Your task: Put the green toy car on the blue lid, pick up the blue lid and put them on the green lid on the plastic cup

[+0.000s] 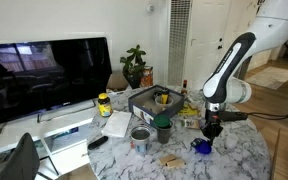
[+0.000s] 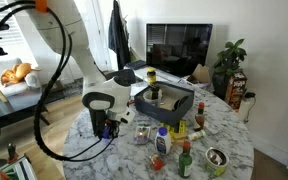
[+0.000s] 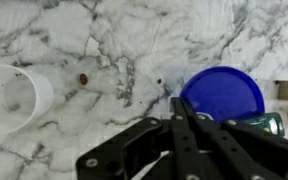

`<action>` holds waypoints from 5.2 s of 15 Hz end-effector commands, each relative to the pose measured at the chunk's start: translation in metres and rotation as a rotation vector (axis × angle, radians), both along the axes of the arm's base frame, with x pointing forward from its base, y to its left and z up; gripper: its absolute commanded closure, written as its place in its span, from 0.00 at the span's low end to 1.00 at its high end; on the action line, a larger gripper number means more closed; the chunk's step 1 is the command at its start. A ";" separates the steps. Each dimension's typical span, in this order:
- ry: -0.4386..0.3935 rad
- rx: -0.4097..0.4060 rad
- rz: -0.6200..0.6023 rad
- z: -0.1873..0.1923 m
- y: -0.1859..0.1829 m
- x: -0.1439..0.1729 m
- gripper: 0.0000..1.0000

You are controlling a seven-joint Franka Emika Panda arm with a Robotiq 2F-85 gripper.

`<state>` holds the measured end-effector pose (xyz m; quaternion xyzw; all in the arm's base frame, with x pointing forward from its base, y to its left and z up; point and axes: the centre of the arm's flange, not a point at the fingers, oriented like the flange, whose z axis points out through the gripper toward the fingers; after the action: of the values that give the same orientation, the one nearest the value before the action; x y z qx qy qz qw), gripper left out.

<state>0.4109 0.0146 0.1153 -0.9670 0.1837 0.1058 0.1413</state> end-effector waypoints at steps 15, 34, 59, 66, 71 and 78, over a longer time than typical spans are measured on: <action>0.053 -0.023 -0.155 0.110 0.018 0.020 0.98; 0.015 -0.029 -0.146 0.161 0.049 0.113 1.00; 0.068 -0.080 -0.147 0.117 0.078 0.192 1.00; 0.076 -0.083 -0.148 0.110 0.079 0.192 1.00; 0.077 -0.086 -0.150 0.108 0.079 0.192 1.00; 0.071 -0.090 -0.156 0.113 0.075 0.190 0.61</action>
<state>0.5994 0.0900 0.2267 -0.9501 0.2645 0.1210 0.1124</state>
